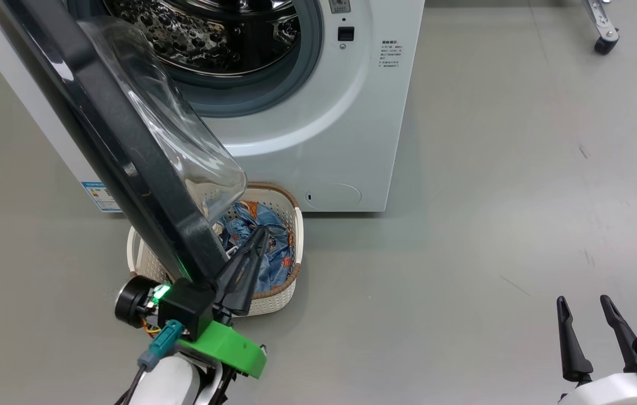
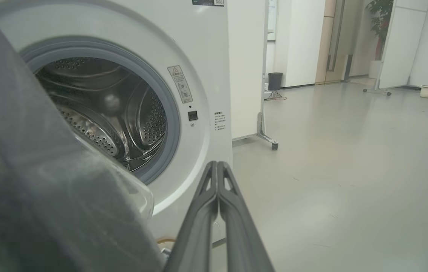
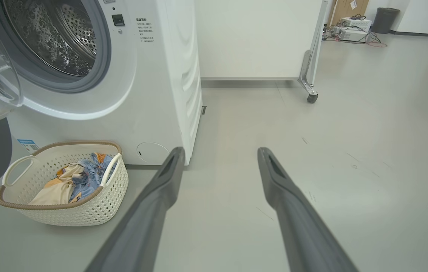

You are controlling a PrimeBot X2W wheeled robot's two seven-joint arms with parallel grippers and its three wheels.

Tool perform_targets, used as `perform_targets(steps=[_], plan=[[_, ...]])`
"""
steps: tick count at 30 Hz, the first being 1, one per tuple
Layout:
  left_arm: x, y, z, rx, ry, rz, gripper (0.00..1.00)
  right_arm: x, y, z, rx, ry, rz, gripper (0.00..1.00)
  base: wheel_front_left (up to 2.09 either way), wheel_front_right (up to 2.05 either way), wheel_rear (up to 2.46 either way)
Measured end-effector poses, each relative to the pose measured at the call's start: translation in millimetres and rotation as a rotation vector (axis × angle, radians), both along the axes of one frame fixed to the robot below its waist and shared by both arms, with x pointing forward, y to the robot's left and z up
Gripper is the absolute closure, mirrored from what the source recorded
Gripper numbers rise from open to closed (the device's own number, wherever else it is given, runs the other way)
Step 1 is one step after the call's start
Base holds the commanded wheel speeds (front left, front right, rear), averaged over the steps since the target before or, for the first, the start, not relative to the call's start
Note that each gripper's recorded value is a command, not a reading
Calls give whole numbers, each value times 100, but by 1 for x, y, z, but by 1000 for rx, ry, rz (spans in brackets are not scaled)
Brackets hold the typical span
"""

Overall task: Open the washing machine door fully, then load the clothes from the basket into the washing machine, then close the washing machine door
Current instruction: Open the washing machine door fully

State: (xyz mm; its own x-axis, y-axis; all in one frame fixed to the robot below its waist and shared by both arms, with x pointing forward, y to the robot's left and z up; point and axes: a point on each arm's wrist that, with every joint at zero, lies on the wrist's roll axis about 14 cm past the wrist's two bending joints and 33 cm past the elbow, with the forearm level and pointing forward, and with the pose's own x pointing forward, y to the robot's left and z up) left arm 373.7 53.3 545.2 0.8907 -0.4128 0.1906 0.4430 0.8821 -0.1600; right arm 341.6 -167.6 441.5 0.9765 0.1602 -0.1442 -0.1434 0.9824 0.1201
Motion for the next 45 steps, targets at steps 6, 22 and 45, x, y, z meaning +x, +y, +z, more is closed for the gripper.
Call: perform_targets(steps=[6, 22, 45], plan=[[1, 6, -12, 13, 34, 21, 100, 0, 2, -3, 2, 9, 3, 0, 0, 0, 0], [1, 16, -18, -15, 70, 71, 100, 6, 11, -5, 31, 15, 16, 0, 0, 0, 0], [-13, 54, -25, -33, 101, 207, 100, 22, 40, -11, 44, 30, 109, 0, 0, 0, 0]])
